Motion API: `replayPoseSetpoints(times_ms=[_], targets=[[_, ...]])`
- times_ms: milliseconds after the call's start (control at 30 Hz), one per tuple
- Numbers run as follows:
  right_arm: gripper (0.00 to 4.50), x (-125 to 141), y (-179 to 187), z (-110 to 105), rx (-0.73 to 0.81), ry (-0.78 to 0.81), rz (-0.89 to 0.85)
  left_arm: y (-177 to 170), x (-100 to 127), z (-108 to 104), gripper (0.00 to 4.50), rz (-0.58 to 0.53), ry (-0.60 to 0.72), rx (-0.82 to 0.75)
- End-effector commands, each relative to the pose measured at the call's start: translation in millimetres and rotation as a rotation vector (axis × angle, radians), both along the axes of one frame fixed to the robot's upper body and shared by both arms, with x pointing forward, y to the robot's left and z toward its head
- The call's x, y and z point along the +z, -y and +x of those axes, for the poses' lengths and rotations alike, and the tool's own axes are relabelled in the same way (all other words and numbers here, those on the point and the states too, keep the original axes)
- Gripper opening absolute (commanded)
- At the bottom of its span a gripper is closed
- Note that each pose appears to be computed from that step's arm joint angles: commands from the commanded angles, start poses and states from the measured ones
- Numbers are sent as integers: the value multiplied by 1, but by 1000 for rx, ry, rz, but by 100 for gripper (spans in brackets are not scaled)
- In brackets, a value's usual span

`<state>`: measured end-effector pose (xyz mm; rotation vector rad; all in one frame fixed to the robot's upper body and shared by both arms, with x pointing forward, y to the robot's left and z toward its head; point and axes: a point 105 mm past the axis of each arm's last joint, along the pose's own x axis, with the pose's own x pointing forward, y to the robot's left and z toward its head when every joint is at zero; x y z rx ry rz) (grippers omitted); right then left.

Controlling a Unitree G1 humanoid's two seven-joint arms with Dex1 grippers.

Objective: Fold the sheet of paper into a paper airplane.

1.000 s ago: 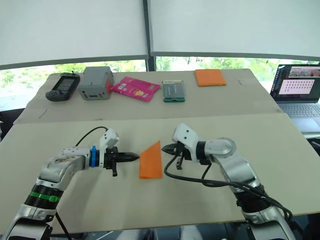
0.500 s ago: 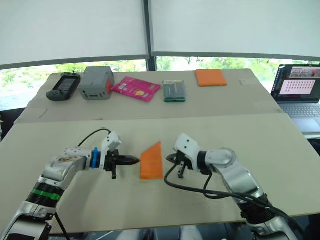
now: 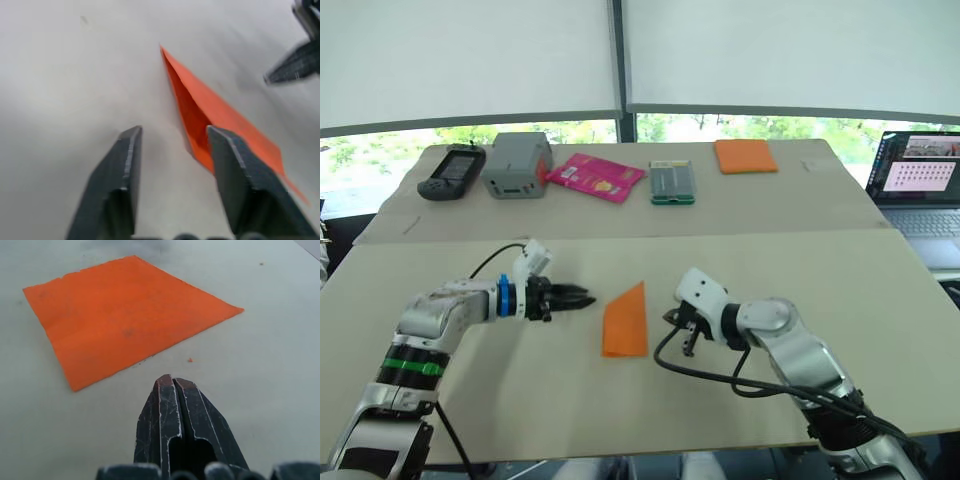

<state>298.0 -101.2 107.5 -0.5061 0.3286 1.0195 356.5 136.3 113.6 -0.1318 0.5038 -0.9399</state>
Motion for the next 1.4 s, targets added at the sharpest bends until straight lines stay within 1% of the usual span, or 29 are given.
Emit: replayPoseSetpoints(times_ms=[33,133,200,233,367,467,600,700,800,933,1067,1133,1167,1233,1400], targets=[[0,13,-1,-3,28,55,25,6,29,26,357,-33,-104,119],[0,21,-5,-16,108,60,69,20,42,4,357,-121,-326,-62],[0,27,-7,-23,149,65,94,22,46,-2,357,-146,-427,-106],[0,31,-9,-26,161,71,115,23,45,-3,357,-134,-466,-115],[0,40,-11,-30,184,104,142,26,37,-5,357,-73,-540,-142],[0,45,-10,-33,197,116,146,34,31,-8,357,-58,-591,-186],[0,48,-7,-35,199,118,140,46,27,-9,357,-32,-584,-250],[0,50,-2,-34,185,127,120,49,20,-9,357,3,-583,-268],[0,53,3,-31,169,141,103,50,13,-7,275,29,-584,-265],[0,57,8,-28,151,154,96,51,8,-3,141,37,-590,-240],[0,57,11,-25,141,159,86,52,9,-2,4,6,-619,-215],[0,56,11,-23,138,163,82,48,6,0,1,11,-633,-163],[0,56,12,-22,135,165,80,46,5,0,1,-7,-687,-107],[0,56,12,-21,132,168,77,43,5,-1,1,-21,-706,-76],[0,57,11,-16,139,177,79,36,28,2,1,-168,-737,41]])
